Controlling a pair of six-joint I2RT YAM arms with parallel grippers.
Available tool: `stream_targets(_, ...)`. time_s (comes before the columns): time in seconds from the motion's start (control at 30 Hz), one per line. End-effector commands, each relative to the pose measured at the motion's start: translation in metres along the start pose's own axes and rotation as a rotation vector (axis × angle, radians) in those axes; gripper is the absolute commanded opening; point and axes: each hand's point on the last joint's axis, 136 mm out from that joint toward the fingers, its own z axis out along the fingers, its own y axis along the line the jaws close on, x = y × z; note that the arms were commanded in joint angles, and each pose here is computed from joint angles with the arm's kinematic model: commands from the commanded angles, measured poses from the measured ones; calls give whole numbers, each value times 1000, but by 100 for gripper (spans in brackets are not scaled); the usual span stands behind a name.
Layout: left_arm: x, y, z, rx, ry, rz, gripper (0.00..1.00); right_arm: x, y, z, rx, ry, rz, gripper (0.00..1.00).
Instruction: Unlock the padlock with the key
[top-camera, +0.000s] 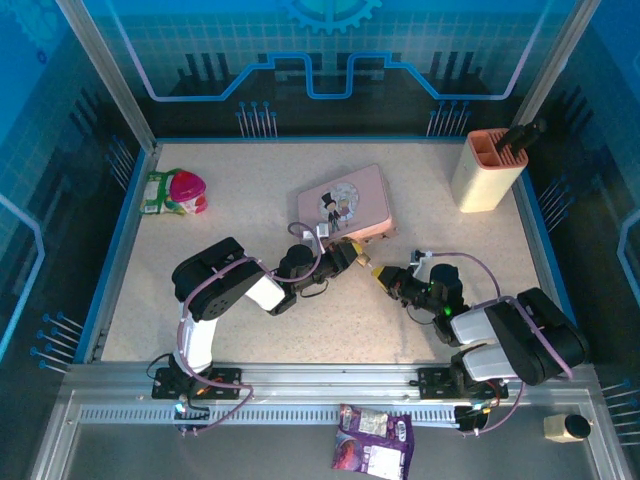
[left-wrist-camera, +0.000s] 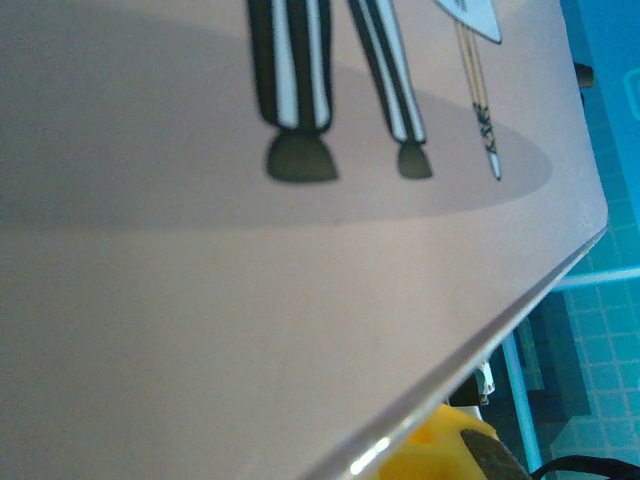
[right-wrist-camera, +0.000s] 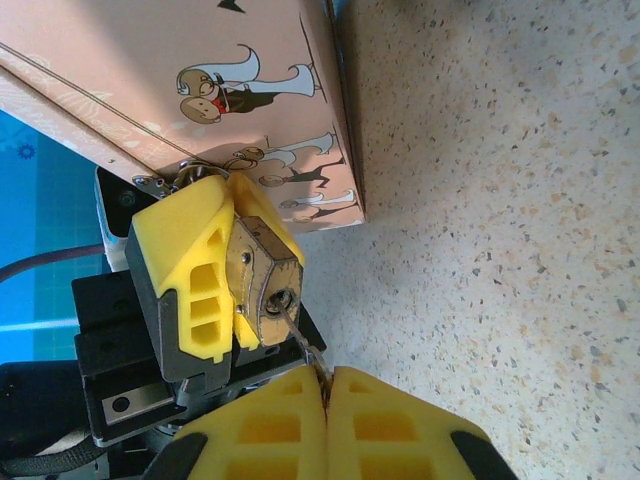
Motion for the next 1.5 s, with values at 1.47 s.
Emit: stream_targets(1.47,32,-6,-1,8,126,-77,0,-9,25,0,-44,-31,-100,0)
